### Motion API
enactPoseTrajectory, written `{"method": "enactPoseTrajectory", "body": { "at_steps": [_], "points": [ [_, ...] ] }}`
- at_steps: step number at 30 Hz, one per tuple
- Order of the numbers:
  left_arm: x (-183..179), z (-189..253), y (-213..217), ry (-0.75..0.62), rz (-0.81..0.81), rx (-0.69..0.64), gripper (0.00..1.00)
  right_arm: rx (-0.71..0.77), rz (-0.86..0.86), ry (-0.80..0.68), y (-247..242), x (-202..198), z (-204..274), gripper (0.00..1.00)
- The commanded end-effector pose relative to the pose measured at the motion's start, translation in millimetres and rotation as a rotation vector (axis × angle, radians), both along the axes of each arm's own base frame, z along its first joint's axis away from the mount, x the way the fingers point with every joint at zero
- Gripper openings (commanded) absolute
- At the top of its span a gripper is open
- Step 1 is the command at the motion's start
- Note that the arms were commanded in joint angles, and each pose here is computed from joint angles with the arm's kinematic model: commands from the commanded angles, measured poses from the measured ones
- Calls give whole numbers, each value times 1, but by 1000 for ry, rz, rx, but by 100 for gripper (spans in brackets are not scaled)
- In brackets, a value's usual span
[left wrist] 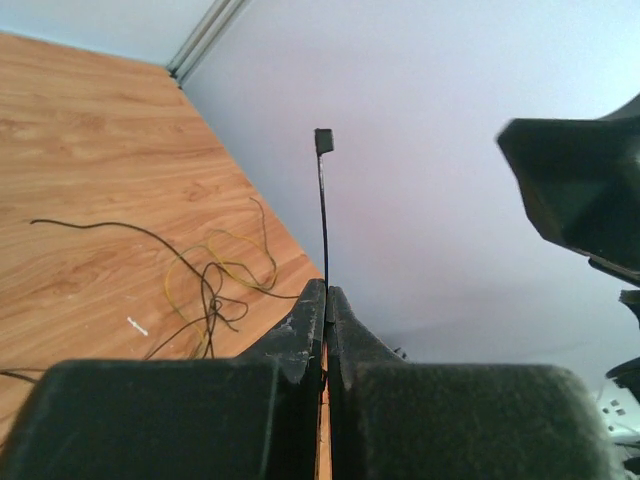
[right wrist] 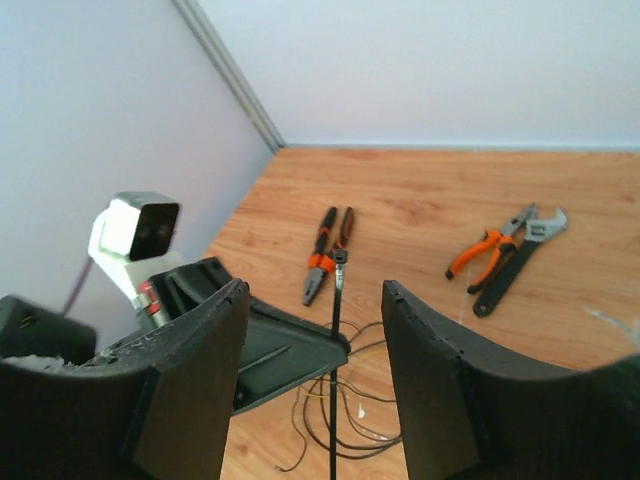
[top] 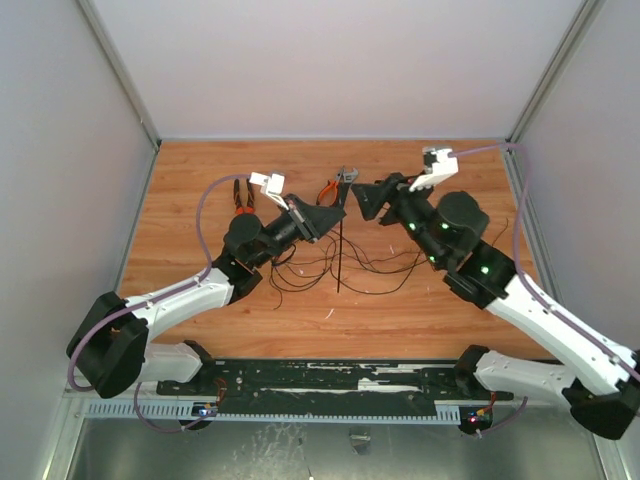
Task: Zip-tie the wires
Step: Pick up the ribbon at the center of the board.
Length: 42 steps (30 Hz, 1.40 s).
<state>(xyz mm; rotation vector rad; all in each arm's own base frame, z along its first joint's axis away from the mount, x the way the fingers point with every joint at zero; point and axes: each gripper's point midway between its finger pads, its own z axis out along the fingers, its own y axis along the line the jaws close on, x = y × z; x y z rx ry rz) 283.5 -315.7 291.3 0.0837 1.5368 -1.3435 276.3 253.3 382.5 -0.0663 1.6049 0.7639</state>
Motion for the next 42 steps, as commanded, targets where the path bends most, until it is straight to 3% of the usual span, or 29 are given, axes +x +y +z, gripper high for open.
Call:
{"method": "enactPoseTrajectory", "body": {
  "at_steps": [1, 8, 13, 18, 27, 42],
  "points": [
    [-7, 28, 4, -48, -6, -105, 0, -26, 150, -35, 4, -28, -5, 57],
    [-20, 53, 12, -67, -28, -170, 0, -4, 379, -84, 18, -69, -30, 58],
    [-32, 68, 15, -84, -66, -213, 0, 34, 437, -71, 30, -74, -40, 58],
    [-40, 73, 14, -80, -104, -238, 0, 94, 496, -83, 42, -78, -32, 47],
    [-45, 75, 13, -83, -132, -253, 0, 103, 452, -78, 44, -67, -34, 28],
    [-51, 82, 17, -107, -136, -262, 0, 55, 370, -72, 33, -55, -35, 24]
  ]
}}
